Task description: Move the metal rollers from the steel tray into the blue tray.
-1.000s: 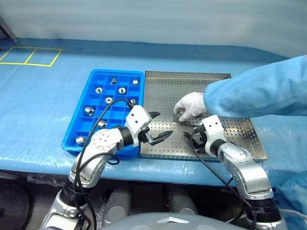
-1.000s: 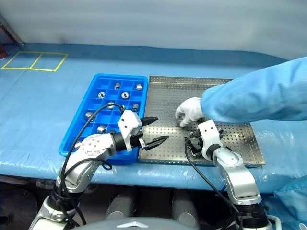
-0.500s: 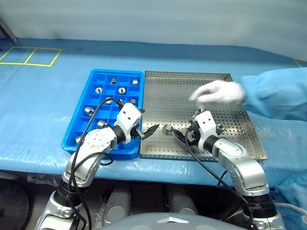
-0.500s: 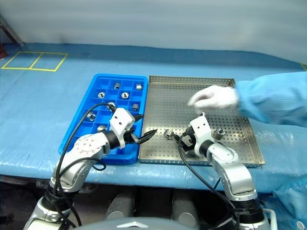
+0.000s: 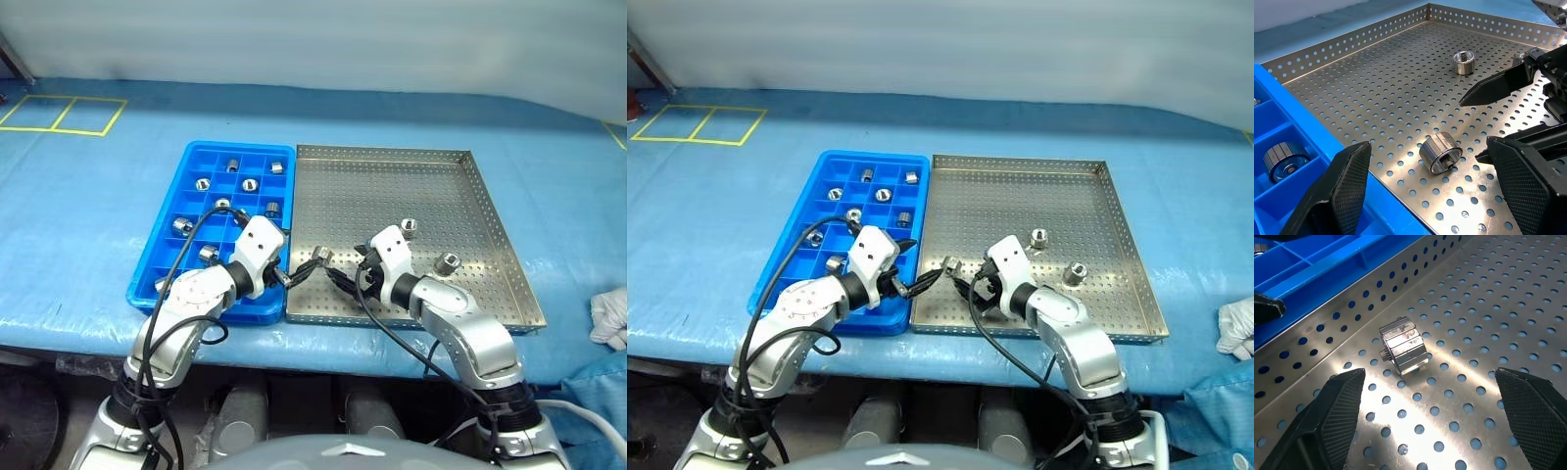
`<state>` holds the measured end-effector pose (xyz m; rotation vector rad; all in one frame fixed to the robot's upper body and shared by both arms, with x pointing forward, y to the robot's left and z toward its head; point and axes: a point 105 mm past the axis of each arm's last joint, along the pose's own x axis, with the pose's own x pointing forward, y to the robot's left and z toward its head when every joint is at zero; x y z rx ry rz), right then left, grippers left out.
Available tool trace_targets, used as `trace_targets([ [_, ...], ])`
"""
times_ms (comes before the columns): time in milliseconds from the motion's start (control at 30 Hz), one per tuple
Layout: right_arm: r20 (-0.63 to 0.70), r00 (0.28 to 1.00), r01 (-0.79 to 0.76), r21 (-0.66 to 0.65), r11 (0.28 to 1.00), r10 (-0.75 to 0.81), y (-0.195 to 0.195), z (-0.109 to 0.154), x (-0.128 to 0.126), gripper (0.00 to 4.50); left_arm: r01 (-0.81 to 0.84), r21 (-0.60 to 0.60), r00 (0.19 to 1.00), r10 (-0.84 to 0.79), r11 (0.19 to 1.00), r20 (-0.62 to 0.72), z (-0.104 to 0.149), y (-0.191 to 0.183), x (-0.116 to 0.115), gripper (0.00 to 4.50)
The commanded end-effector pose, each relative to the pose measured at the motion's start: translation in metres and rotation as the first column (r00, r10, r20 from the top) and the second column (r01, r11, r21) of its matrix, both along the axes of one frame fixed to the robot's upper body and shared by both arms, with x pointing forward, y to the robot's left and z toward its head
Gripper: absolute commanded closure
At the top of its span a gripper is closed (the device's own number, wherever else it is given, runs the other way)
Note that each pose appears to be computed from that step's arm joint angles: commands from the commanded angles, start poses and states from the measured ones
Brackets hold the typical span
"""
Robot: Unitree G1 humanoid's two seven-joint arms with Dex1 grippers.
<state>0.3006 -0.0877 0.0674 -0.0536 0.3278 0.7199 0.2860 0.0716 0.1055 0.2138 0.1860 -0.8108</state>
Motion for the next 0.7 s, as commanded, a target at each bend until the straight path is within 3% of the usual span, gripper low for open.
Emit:
trace_targets([
  [33, 0.068, 0.995, -0.077, 0.058, 0.995, 0.073, 0.019, 0.012, 0.007, 0.0, -0.014, -0.008, 0.999, 0.015, 1.0, 0.039, 0.011, 0.004, -0.001, 0.41],
  [267, 0.07, 0.989, -0.14, 0.095, 0.986, 0.134, 0.039, 0.005, 0.022, 0.0, -0.055, 0.004, 0.998, 0.055, 0.998, 0.039, 0.01, 0.014, 0.001, 0.41],
  [500, 0.107, 0.989, -0.117, 0.095, 0.989, 0.107, 0.041, 0.002, 0.031, 2.23, -0.084, 0.007, 0.996, 0.083, 0.996, 0.037, 0.009, 0.02, 0.0, 0.37],
  [633, 0.137, 0.988, -0.086, 0.125, 0.988, 0.069, 0.038, 0.007, 0.036, 2.23, -0.09, 0.007, 0.995, 0.09, 0.996, 0.031, 0.007, 0.021, 0.0, 0.37],
  [700, 0.146, 0.986, -0.095, 0.139, 0.986, 0.074, 0.038, 0.009, 0.035, 2.57, -0.092, 0.008, 0.995, 0.091, 0.996, 0.03, 0.007, 0.02, 0.0, 0.37],
])
